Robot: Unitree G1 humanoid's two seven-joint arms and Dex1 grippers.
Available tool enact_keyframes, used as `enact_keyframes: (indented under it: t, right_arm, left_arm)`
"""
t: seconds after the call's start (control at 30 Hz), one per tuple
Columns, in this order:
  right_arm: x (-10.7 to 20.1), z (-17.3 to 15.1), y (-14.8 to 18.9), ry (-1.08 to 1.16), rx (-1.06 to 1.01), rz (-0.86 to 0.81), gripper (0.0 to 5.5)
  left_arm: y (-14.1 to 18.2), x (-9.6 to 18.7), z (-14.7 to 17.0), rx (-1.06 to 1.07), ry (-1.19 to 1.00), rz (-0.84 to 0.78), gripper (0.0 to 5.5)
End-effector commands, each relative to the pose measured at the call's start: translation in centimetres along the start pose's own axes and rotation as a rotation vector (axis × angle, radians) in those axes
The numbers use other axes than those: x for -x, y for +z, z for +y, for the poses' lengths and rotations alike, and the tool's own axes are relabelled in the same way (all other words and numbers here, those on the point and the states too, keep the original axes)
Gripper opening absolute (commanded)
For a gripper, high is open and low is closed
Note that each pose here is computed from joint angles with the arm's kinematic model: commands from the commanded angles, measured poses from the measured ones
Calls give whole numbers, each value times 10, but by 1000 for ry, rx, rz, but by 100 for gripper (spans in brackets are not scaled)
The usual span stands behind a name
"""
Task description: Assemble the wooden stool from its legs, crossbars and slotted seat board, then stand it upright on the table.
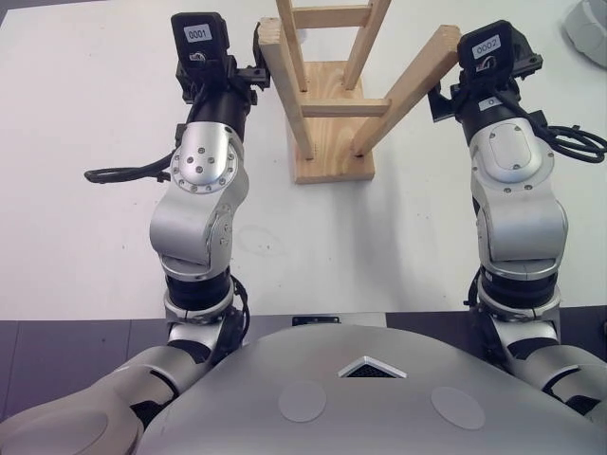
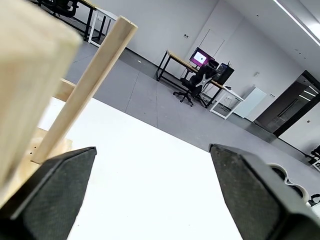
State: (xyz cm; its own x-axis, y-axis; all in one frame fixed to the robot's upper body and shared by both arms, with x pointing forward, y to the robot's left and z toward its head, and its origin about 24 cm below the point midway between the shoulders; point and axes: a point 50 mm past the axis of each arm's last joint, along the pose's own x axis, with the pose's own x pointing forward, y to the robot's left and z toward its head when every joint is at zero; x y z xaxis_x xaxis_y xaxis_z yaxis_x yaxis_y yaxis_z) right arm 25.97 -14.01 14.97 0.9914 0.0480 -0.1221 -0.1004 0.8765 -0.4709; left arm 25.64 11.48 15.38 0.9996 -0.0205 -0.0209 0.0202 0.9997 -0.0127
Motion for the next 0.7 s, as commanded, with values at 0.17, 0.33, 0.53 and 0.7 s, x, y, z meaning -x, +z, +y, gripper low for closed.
enact_keyframes:
  t: [0.17,0.33,0.53,0.7]
  right_arm:
    - [1,-1,4,95,31,-70,421]
    - [-16,-56,36,-90,-83,-264,421]
    - [-9,-70,144,71,-436,-767,421]
    - [-9,-37,126,173,-554,-625,421]
  left_arm:
    - [-22,7,47,-76,35,87,387]
    - [46,-21,66,-127,60,-183,387]
    - [138,-39,21,113,-261,-436,387]
    - [107,-35,-1,199,-312,-311,387]
